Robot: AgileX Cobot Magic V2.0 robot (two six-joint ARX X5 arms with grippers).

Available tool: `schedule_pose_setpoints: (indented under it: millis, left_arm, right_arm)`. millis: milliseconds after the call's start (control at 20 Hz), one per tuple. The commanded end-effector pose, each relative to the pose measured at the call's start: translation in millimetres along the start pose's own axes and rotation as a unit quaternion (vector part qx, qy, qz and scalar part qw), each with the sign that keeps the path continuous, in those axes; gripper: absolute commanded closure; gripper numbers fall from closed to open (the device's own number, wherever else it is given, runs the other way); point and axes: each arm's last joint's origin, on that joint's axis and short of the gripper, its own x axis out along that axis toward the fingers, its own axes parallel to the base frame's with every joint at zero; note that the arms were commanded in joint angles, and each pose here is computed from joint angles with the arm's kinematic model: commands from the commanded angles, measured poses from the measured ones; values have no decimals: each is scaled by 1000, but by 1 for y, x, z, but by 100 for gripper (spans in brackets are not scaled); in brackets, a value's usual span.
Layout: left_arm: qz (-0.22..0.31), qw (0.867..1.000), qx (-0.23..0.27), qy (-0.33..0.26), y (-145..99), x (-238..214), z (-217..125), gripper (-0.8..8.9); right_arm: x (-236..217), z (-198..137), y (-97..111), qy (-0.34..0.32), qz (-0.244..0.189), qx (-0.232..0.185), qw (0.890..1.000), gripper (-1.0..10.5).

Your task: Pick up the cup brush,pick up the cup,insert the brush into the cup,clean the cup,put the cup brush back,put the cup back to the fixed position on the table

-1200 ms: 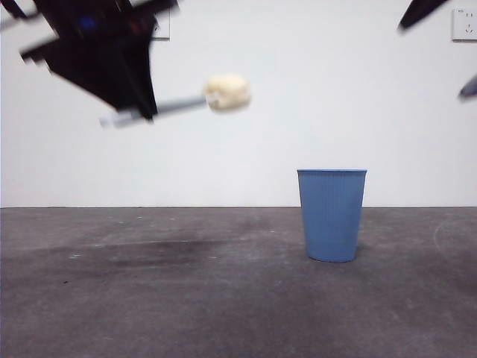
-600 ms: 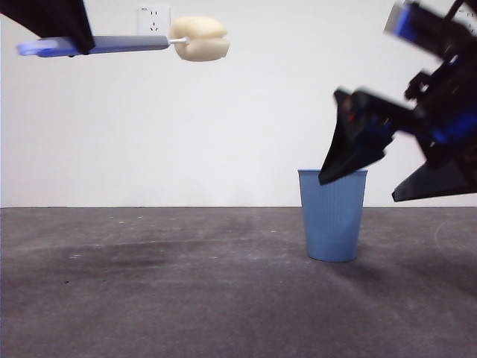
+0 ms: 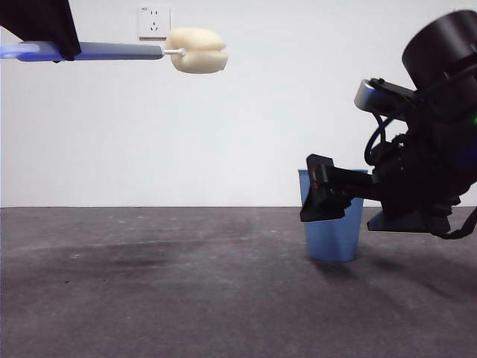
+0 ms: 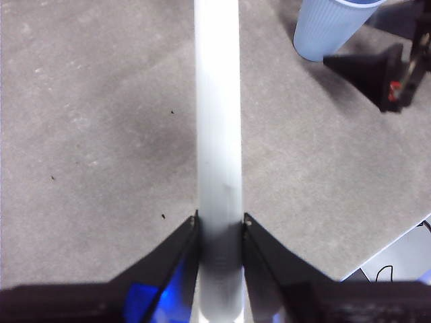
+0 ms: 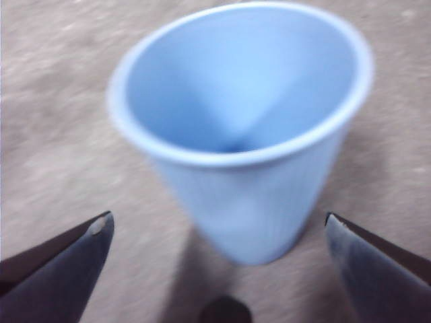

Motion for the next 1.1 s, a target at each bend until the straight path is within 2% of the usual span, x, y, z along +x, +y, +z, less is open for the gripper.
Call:
schedule_pose_setpoints:
  millis: [50, 300, 800, 1100]
  left_arm:
    - [-3, 1000, 5, -1, 0, 0, -1, 820]
    - [-2, 1000, 2, -1, 0, 0, -1, 820]
    - [-3, 1000, 1, 0, 0, 0, -1, 820]
    - [-2, 1000, 2, 0, 0, 0, -1, 820]
  right_arm:
    - [3, -4, -5, -8, -5, -15, 1000, 409]
    - [10, -4, -7, -47, -4, -22, 999, 409]
    - [34, -7, -10, -77, -7, -17, 997, 423]
    - [37, -4, -10, -77, -7, -18, 997, 822]
